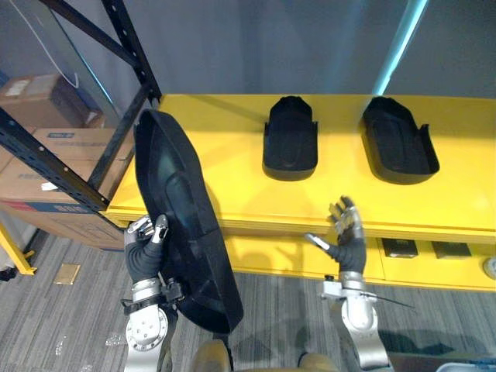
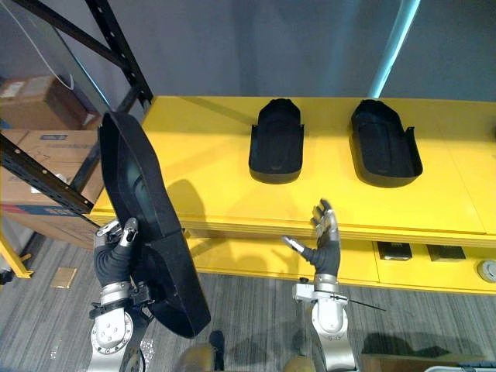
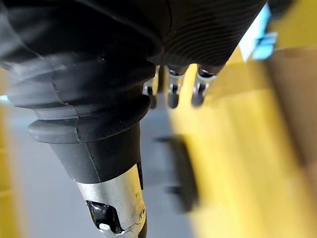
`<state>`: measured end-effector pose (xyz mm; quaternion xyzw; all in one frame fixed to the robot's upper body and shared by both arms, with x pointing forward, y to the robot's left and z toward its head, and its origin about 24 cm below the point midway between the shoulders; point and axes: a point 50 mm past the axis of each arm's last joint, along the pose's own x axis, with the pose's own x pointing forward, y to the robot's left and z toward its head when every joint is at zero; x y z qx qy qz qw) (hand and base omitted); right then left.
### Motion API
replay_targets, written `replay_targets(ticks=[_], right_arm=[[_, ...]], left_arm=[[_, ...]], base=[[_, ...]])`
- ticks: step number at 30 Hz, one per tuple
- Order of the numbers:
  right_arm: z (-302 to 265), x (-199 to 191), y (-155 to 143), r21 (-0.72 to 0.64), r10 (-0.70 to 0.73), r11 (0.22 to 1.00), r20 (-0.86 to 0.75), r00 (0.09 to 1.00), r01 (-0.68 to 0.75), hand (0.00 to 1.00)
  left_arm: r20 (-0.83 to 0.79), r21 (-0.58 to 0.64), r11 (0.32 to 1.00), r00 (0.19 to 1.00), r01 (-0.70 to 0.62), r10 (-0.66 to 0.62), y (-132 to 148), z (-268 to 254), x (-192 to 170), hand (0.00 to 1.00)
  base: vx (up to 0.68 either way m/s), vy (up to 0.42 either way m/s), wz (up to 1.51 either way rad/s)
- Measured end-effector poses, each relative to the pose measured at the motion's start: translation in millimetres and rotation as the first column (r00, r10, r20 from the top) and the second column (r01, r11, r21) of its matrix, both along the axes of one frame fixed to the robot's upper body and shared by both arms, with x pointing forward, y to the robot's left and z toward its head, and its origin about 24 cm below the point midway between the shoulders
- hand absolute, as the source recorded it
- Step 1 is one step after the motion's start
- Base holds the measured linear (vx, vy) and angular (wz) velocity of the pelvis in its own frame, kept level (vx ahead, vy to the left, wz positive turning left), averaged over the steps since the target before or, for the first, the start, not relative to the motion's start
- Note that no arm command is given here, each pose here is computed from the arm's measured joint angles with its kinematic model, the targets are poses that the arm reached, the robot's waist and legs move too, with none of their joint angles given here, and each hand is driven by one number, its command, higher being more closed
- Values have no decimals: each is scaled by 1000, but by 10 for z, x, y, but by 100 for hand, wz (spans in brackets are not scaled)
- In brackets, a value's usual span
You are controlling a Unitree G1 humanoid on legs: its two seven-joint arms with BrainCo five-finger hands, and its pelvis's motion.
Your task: Walk over and take plastic housings, then place them on the shelf
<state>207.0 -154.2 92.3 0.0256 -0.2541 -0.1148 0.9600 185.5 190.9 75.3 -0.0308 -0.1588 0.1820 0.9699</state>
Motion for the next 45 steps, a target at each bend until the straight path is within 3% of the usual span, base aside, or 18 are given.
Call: replay_targets(ticks=[3, 6, 13, 19, 25, 29, 36, 45], right_arm=[[572, -175, -300, -80, -149, 979, 338, 929, 186, 0], [713, -269, -505, -93, -198, 961, 419, 886, 259, 0], [627, -279, -490, 97, -188, 982, 378, 907, 163, 0], [637, -224, -208, 49, 19, 998, 360, 933, -39, 0], [626, -169, -203, -83, 113, 992, 293, 949, -93, 0], [631, -140, -225, -124, 171, 982, 265, 949, -142, 0], [655, -69, -240, -217, 280, 947, 197, 940, -237, 0], [632, -31, -111, -232, 368, 916, 159, 916, -328, 0]], left_arm=[[7, 0, 1000, 1000, -16, 16, 33, 14, 9, 100], [16, 19, 999, 999, -28, 28, 49, 38, 26, 100], [28, 196, 978, 998, -65, 61, 102, 212, 151, 100], [-17, 360, 893, 955, -270, 296, 550, 312, 123, 100], [-56, 393, 828, 889, -399, 454, 899, 288, 243, 100], [-191, 433, 785, 806, -443, 560, 1217, 108, 380, 100], [-378, 420, 777, 688, -469, 619, 1681, -83, 630, 100], [-356, 374, 772, 689, -514, 632, 1889, 186, 818, 100]], base=[[-47, -22, -1], [-41, 25, -32], [-8, 86, -29], [12, 58, -23], [0, 0, -1], [-3, 9, -9], [-33, 15, -16], [-50, -13, -15]])
